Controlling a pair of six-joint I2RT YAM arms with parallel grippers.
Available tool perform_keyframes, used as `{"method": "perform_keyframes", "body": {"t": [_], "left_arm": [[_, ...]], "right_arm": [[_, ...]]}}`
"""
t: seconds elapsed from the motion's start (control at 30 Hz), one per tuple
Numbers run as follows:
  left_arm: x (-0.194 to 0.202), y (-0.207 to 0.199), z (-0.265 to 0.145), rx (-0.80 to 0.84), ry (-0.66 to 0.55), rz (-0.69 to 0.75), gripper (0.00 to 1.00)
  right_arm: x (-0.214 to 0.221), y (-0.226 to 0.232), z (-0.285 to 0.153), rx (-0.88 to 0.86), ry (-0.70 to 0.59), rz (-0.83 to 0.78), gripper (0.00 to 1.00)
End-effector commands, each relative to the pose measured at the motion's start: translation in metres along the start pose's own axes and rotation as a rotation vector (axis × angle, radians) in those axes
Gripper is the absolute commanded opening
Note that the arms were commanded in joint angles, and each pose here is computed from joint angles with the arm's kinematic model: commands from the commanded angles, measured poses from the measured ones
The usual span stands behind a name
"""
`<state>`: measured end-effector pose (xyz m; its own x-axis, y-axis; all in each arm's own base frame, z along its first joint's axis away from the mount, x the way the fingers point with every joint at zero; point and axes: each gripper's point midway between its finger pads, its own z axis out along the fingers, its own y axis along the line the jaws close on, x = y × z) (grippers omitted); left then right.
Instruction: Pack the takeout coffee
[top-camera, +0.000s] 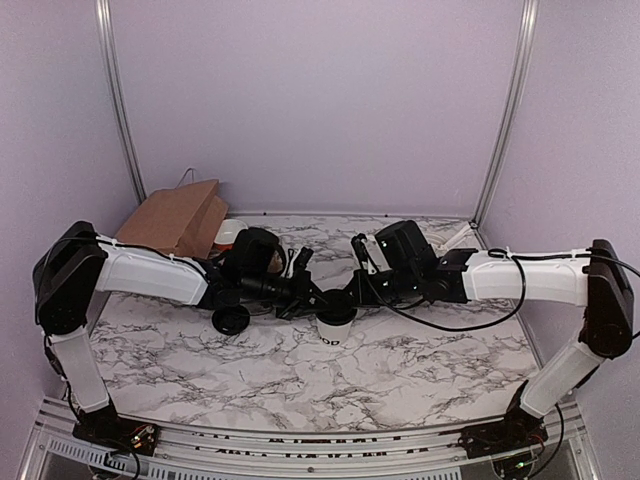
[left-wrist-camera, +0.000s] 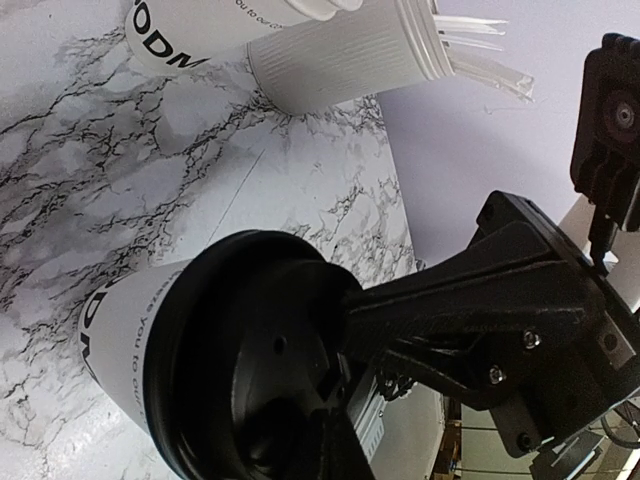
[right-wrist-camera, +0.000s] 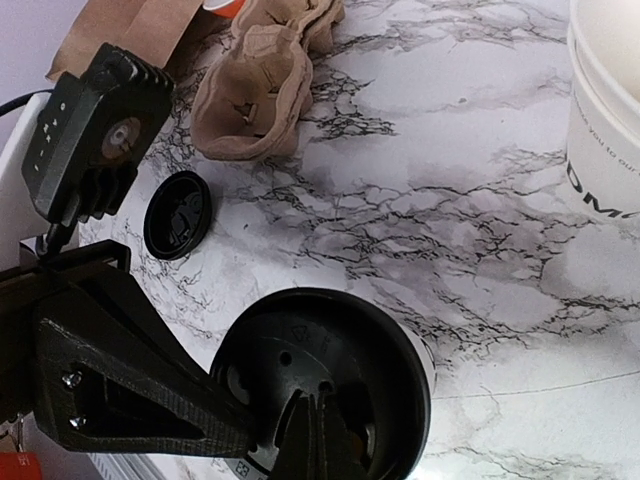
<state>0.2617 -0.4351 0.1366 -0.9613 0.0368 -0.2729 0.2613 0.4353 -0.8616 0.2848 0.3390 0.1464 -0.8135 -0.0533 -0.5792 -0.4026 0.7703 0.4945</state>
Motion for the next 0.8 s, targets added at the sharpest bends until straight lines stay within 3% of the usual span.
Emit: {"method": "perform_keyframes", "body": {"t": [0.0,0.57,0.63,0.77], "left_arm": [[0.015,0.039,0.004,-0.092,0.029,-0.066,0.0],[-0.028,-0.038,-0.023,-0.02,-0.058,0.098,0.0],[-0.033,-0.043,-0.029,-0.023,-0.081,0.119,0.03],[-0.043,-0.049,-0.046,-0.04,-0.133,0.149,0.11]], "right_arm": [[0.007,-0.002,0.005,0.002,0.02,-0.006,0.0],[-0.024,0.017,-0.011,-0.008,-0.042,-0.051,0.0],[-0.027,0.018,-0.016,0.002,-0.052,-0.061,0.0],[-0.033,0.014,-0.025,0.04,-0.072,-0.086,0.09]]}}
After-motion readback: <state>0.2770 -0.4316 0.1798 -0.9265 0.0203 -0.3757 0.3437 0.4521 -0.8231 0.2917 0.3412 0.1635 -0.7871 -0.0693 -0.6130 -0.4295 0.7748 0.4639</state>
